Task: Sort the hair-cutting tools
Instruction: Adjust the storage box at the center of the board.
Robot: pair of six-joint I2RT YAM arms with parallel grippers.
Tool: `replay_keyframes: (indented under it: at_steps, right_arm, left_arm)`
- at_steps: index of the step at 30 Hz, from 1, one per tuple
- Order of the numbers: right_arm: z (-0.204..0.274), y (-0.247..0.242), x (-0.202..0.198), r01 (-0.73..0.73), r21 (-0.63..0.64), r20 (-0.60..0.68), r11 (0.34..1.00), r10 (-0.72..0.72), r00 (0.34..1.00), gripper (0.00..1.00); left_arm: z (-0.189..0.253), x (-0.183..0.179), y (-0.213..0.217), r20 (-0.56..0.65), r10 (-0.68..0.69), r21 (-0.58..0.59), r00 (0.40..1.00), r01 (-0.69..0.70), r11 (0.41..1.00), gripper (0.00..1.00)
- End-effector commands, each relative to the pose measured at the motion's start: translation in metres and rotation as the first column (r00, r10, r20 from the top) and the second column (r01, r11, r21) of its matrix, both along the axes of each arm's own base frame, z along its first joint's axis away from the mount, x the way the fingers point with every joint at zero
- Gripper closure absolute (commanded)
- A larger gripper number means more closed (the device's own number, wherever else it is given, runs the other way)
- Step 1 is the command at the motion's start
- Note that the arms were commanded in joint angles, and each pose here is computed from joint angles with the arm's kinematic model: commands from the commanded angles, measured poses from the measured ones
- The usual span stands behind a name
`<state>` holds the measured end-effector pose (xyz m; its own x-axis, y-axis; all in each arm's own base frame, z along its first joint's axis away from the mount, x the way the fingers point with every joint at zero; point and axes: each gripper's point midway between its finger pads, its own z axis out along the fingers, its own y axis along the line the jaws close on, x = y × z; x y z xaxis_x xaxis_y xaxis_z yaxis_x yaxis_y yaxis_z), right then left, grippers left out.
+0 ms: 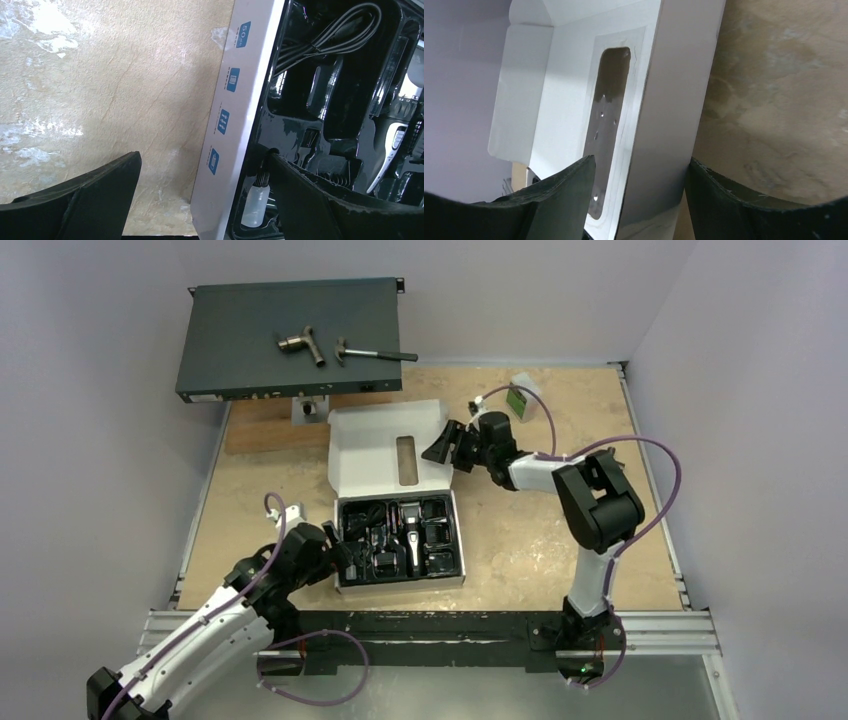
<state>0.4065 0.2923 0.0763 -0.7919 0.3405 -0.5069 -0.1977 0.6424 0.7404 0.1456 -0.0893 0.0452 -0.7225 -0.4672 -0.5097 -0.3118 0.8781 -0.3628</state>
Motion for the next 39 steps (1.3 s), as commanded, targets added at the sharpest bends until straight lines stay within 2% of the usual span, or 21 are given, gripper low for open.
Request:
replay_keyframes:
  at_steps: [1,4,12,21,30,39]
  right_arm:
    - [0.057,0.044,-0.009,-0.148,0.021,0.194,0.989,0.141,0.971,0.36]
    - [0.065,0.059,-0.020,-0.188,-0.032,0.246,0.982,0.190,0.950,0.37]
    - [0.072,0.067,-0.034,-0.216,-0.063,0.302,0.974,0.225,0.926,0.38]
    - [0.066,0.067,-0.038,-0.201,-0.091,0.299,0.975,0.220,0.929,0.38]
    - [0.039,0.023,-0.048,-0.013,-0.158,0.213,0.987,0.047,0.976,0.61]
    - [0.008,-0.037,-0.074,0.120,-0.347,0.123,0.930,-0.082,0.989,0.83]
  left_arm:
    - [0.003,0.004,-0.004,0.005,0.006,-0.020,1.000,-0.006,1.000,0.00]
    - [0.000,0.002,-0.002,-0.002,0.015,-0.014,1.000,-0.015,1.000,0.00]
    - [-0.007,-0.002,0.005,-0.033,0.044,0.016,0.998,-0.044,0.999,0.01]
    - [-0.009,0.001,0.005,-0.060,0.054,0.045,0.997,-0.051,0.998,0.01]
    - [-0.009,0.007,-0.006,-0.054,0.013,0.026,0.998,-0.011,1.000,0.05]
    - [-0.001,0.023,-0.029,-0.030,-0.084,0.001,0.996,0.084,0.996,0.06]
